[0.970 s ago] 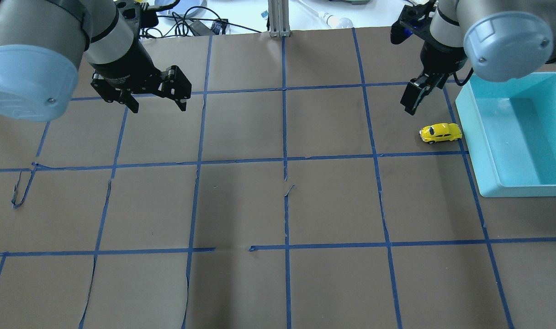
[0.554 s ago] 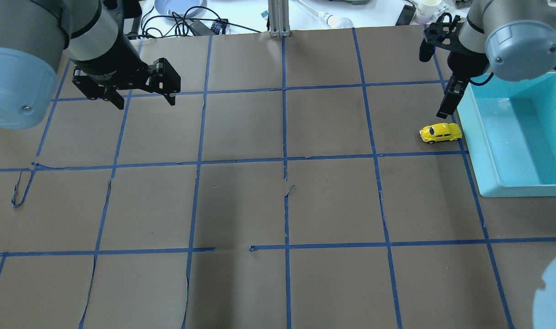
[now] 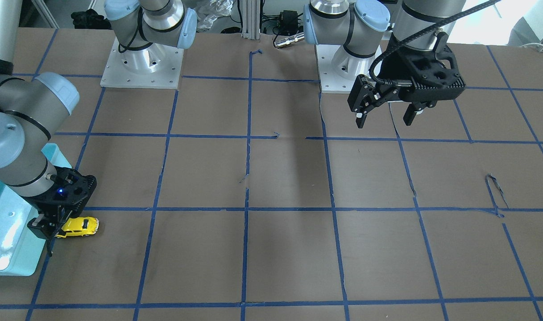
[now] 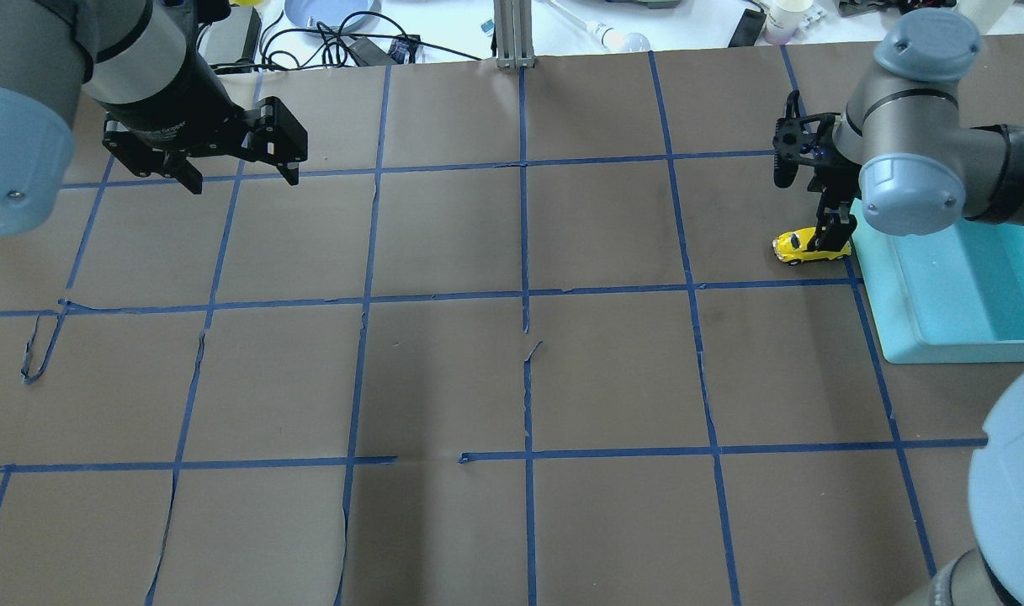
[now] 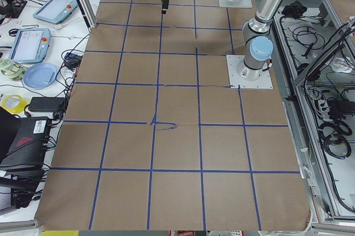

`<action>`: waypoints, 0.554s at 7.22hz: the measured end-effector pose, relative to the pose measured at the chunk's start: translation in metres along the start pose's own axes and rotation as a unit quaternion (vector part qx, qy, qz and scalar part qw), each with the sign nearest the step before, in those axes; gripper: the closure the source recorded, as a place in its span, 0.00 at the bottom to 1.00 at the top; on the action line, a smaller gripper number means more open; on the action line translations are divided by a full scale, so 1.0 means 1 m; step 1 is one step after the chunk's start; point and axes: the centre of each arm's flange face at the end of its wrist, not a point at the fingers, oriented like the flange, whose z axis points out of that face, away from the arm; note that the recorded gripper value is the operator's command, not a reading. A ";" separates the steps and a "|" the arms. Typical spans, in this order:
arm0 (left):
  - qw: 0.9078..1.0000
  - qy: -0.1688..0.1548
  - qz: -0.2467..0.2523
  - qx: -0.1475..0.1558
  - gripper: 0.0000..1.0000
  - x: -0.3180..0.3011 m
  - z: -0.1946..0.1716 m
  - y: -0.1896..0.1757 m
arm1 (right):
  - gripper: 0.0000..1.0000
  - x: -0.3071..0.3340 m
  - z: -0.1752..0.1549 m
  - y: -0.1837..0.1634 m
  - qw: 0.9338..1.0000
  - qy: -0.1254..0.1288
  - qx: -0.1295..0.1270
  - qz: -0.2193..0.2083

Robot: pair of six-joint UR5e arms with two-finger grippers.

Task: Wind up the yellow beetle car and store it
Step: 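Close the right gripper on the yellow car and lift it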

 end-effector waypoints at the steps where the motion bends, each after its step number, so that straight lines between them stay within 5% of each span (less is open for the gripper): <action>1: 1.000 -0.001 -0.003 0.000 0.00 -0.006 0.000 -0.002 | 0.00 0.002 0.013 0.002 1.000 -0.003 0.000 -0.002; 4: 1.000 -0.002 -0.005 0.001 0.00 -0.009 -0.001 -0.002 | 0.00 0.003 0.037 0.002 1.000 -0.015 -0.001 -0.004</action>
